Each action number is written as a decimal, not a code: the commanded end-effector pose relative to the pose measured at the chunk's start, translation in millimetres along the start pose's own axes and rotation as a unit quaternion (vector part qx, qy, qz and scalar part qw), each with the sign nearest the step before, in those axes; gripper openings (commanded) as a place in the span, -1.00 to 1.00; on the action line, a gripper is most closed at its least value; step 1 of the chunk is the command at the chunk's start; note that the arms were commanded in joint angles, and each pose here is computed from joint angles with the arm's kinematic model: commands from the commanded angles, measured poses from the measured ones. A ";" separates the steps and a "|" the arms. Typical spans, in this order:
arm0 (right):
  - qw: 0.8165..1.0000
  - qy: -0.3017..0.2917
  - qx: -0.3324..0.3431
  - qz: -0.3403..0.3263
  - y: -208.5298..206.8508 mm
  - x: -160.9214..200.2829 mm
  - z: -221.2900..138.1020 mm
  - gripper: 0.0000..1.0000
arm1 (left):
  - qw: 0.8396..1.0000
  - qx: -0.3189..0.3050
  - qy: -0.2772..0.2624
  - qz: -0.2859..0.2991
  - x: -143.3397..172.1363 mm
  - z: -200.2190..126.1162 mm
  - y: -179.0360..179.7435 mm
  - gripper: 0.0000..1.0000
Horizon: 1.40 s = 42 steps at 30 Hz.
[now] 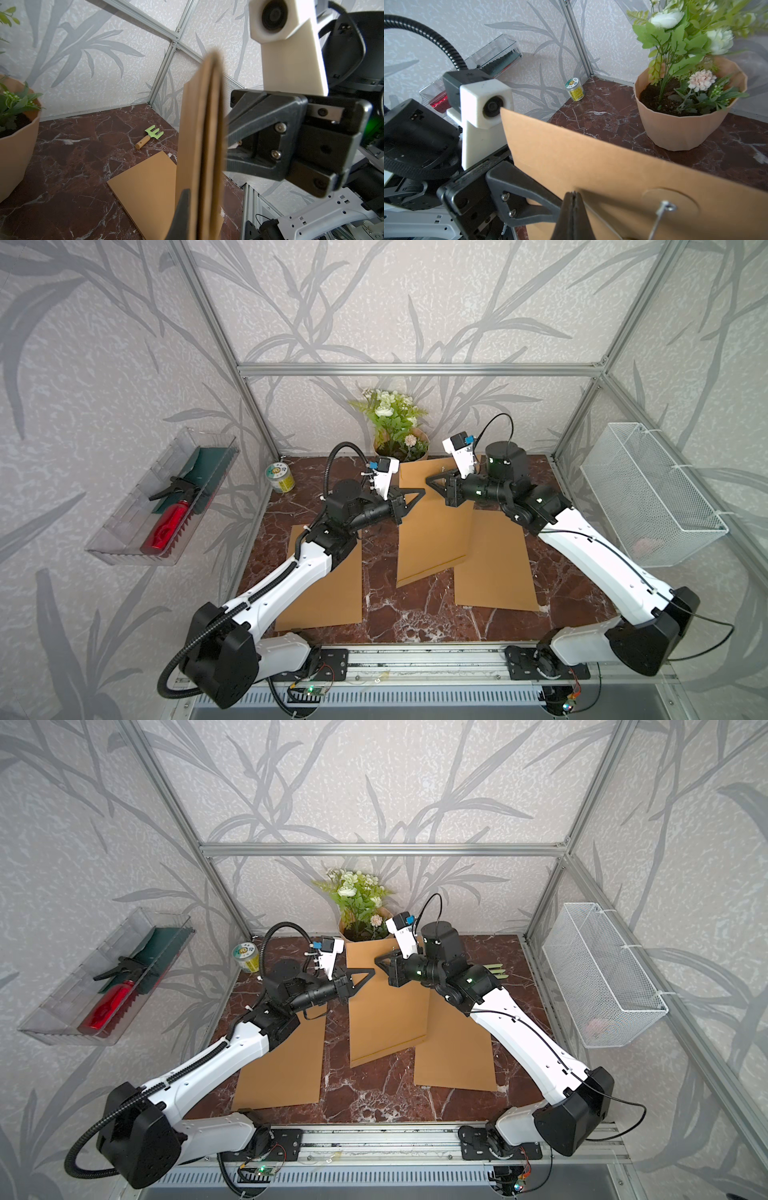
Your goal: Open the file bag
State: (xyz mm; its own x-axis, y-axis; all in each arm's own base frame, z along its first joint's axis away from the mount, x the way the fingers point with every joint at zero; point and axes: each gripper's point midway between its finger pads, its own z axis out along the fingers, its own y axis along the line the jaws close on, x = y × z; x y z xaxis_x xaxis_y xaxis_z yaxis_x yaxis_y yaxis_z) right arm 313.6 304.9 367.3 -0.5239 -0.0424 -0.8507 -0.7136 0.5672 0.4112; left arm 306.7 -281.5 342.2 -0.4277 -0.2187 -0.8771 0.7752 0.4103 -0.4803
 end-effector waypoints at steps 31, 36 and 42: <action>0.998 0.032 0.042 0.026 -16.7 57.2 -13.3 -1.00 | 0.993 -0.020 -0.111 0.024 -56.7 -11.1 -9.2 -1.00; 0.997 0.038 0.055 0.025 -22.5 61.2 -14.9 -1.00 | 0.993 -0.020 -0.112 0.026 -57.7 -12.9 -9.6 -1.00; 0.997 0.037 0.066 0.027 -30.0 62.9 -17.1 -1.00 | 0.993 -0.023 -0.110 0.028 -57.0 -16.1 -9.6 -1.00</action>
State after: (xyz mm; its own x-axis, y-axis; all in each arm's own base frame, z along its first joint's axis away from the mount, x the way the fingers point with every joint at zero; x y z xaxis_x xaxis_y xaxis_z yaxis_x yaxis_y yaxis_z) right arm 296.5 279.3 302.4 -0.6132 -0.0703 -0.7868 -0.6193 0.6611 0.4236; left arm 324.6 -266.3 369.7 -0.3331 -0.3438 -0.8780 0.7423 0.4786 -0.4690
